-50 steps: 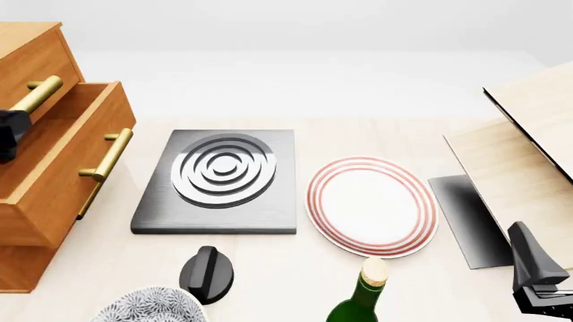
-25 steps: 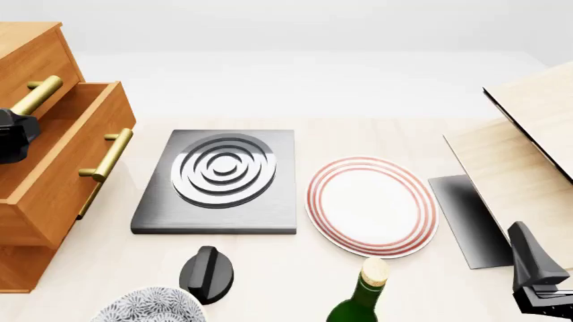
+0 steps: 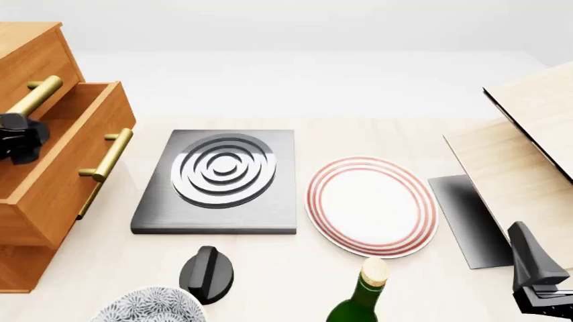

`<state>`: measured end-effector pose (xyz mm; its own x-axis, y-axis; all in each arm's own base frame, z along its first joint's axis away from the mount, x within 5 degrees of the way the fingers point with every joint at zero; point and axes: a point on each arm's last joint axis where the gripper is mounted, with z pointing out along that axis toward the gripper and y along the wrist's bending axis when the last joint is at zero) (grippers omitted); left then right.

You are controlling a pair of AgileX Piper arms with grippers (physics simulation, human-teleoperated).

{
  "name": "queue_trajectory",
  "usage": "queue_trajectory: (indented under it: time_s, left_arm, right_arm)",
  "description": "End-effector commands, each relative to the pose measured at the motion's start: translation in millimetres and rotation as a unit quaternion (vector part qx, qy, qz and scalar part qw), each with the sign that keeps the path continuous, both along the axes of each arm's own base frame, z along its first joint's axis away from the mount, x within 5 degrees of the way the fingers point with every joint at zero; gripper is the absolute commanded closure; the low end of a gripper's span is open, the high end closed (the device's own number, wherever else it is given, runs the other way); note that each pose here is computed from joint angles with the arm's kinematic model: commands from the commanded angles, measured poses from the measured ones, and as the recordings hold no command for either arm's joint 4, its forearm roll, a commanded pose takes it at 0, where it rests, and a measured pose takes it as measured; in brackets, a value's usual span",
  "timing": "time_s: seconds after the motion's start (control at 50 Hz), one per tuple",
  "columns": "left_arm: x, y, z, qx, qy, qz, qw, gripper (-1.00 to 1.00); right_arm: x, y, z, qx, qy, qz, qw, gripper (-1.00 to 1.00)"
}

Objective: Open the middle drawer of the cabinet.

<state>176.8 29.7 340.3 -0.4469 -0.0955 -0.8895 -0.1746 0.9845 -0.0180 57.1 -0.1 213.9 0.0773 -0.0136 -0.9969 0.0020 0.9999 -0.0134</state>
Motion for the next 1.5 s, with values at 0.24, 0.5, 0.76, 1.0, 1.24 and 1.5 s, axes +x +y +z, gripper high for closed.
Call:
queue_trajectory:
  time_s: [0.24,0.5,0.76,1.0,1.24,1.5]
  left_arm:
    - [9.8,4.3,-19.1,-0.01,0.028,0.01,0.9995,-1.0]
    - [14.5,5.6,-28.1,-0.004,0.037,0.007,0.9993,-1.0]
    - [17.3,7.2,-35.8,0.001,0.046,0.005,0.9989,-1.0]
    - [18.9,5.4,-44.7,0.003,0.056,-0.002,0.9984,-1.0]
    - [19.7,0.5,-50.9,0.002,0.065,-0.015,0.9977,-1.0]
    - [20.0,-5.1,-54.0,-0.001,0.072,-0.027,0.997,-1.0]
  right_arm:
    - [-0.3,0.0,0.1,0.001,-0.001,0.0,1.0,-1.0]
    - [-0.2,0.0,0.1,0.001,-0.001,0.0,1.0,-1.0]
    - [-0.3,0.0,0.1,0.001,-0.001,0.0,1.0,-1.0]
    - [-0.3,0.0,0.1,0.001,-0.001,0.0,1.0,-1.0]
    - [-0.3,0.0,0.1,0.001,-0.001,0.0,1.0,-1.0]
    - [-0.2,0.0,0.1,0.001,-0.001,0.0,1.0,-1.0]
